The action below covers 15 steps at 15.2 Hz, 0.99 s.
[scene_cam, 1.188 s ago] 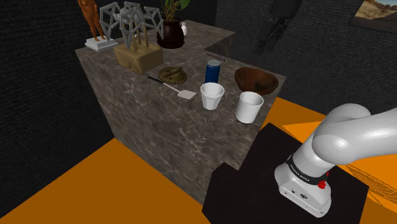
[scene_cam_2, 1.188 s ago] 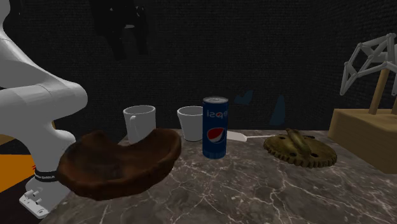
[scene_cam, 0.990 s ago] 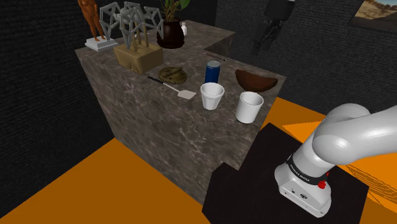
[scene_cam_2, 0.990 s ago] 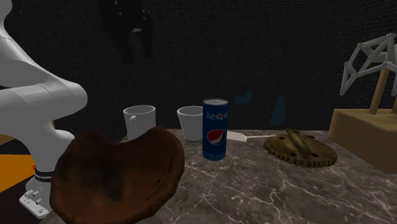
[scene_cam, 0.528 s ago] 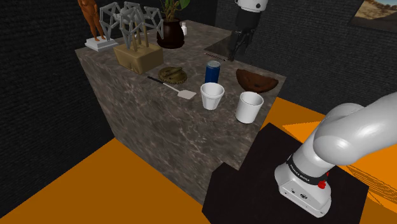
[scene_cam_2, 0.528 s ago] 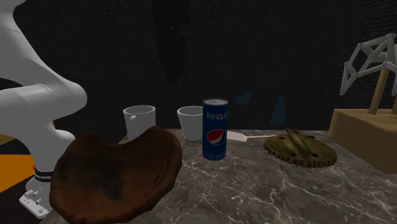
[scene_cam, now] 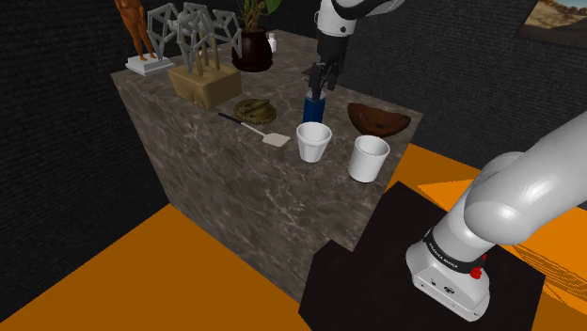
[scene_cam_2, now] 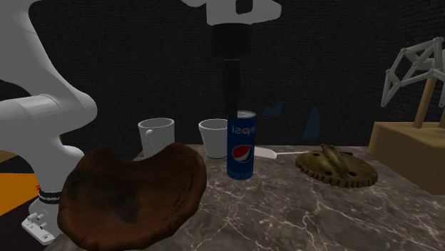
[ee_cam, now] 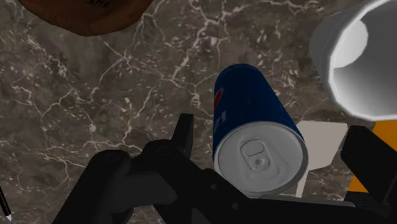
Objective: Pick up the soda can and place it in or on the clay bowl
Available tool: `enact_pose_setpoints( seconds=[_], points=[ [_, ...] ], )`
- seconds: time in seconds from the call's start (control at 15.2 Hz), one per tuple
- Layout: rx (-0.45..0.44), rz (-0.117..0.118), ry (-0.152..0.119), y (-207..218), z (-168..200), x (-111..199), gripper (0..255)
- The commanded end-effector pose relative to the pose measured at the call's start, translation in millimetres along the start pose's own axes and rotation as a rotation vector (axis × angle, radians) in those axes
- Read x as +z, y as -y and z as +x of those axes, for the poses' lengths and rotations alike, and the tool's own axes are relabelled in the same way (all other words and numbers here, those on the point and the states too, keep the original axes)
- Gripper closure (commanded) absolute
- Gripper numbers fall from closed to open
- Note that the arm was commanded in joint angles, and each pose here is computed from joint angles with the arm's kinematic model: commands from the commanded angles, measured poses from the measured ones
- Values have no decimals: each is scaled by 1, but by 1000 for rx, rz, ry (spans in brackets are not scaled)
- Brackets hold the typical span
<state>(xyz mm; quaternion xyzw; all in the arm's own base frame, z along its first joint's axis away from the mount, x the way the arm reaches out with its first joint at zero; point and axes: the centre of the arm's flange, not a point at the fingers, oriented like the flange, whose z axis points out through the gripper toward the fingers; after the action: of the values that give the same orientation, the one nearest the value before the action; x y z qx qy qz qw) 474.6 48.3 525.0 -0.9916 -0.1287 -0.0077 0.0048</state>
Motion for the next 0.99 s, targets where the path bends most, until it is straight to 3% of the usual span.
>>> enact_pose_setpoints(
  seconds=[0.0,0.26,0.79,0.86,0.92],
  points=[
    [-1,-1,0,0,1,10,0],
    [-1,-1,0,0,1,29,0],
    [-1,-1,0,0,1,29,0],
    [-1,-1,0,0,1,29,255],
    [-1,-1,0,0,1,29,255]
  ],
)
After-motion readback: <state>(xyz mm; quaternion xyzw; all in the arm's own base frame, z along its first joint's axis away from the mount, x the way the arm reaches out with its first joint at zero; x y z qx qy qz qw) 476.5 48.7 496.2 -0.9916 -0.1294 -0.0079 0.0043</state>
